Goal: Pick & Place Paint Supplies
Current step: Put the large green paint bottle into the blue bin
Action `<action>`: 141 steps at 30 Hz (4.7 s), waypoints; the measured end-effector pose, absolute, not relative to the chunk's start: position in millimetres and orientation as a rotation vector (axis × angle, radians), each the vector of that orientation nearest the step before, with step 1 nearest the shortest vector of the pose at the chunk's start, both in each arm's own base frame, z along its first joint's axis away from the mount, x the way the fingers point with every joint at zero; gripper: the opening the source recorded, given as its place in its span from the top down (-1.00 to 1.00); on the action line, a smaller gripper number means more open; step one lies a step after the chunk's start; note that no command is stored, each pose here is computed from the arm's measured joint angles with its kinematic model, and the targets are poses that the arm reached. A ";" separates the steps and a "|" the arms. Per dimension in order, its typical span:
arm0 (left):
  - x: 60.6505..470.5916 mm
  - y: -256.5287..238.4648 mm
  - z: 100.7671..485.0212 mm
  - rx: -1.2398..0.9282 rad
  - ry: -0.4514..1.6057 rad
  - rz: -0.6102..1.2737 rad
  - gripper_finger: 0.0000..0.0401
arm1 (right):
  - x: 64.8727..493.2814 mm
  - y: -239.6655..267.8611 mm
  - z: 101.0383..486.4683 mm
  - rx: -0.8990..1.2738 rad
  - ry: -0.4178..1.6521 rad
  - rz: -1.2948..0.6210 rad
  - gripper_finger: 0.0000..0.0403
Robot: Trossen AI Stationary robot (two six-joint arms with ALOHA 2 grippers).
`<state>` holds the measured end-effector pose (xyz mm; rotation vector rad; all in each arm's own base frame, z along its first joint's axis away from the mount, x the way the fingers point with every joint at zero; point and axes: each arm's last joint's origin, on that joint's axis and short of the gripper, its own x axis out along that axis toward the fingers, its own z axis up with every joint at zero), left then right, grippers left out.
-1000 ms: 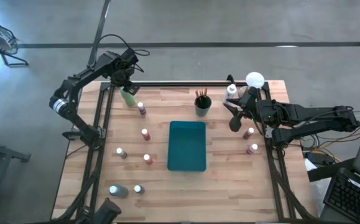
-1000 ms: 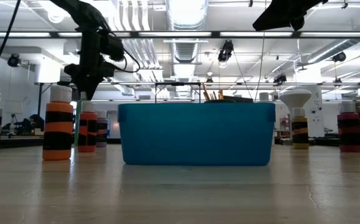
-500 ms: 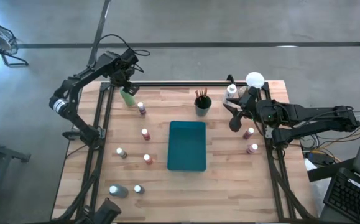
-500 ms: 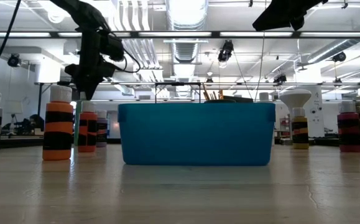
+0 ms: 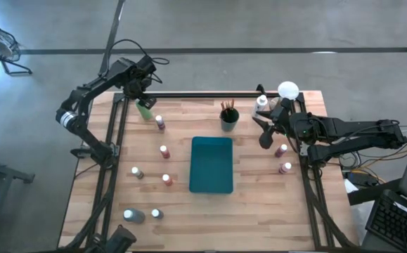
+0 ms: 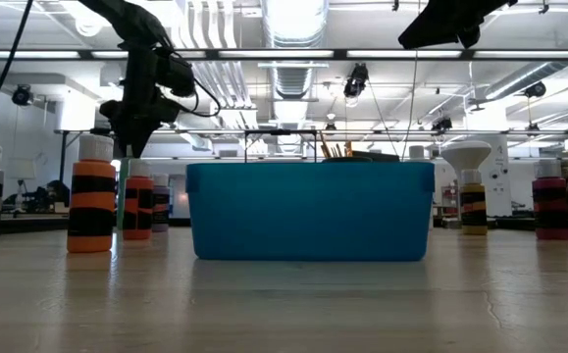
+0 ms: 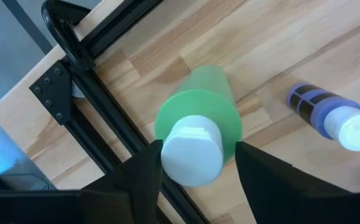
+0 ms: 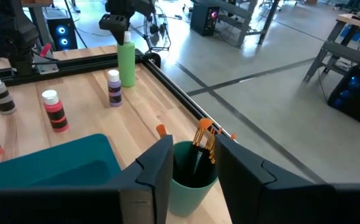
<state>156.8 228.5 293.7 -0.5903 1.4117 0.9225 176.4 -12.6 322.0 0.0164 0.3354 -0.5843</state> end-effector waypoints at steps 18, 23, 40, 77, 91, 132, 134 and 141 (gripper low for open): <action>156.8 231.9 295.0 -0.537 1.403 0.886 0.39 | 176.4 -12.7 322.0 0.016 0.336 -0.584 0.75; 156.7 232.1 295.1 -0.498 1.421 0.851 0.40 | 176.4 -12.7 321.9 0.016 0.336 -0.584 0.78; 155.8 231.9 310.6 -0.455 1.428 0.820 0.40 | 176.5 -12.7 320.5 0.012 0.340 -0.585 0.62; 311.6 83.6 421.5 -0.190 1.157 0.170 0.40 | 175.5 -24.0 318.1 0.046 0.332 -0.669 0.64; 355.9 65.6 378.1 -0.080 1.305 0.104 0.40 | 175.6 -24.0 314.3 0.051 0.341 -0.668 0.49; 405.0 65.2 294.6 0.076 1.421 0.094 0.40 | 172.9 -23.8 276.9 0.059 0.470 -0.685 0.40; 405.3 65.6 295.3 0.074 1.416 0.096 0.40 | 172.9 -23.8 276.9 0.059 0.470 -0.685 0.38; 402.5 71.6 301.8 0.049 1.379 0.109 0.37 | 172.9 -23.8 276.8 0.059 0.470 -0.685 0.33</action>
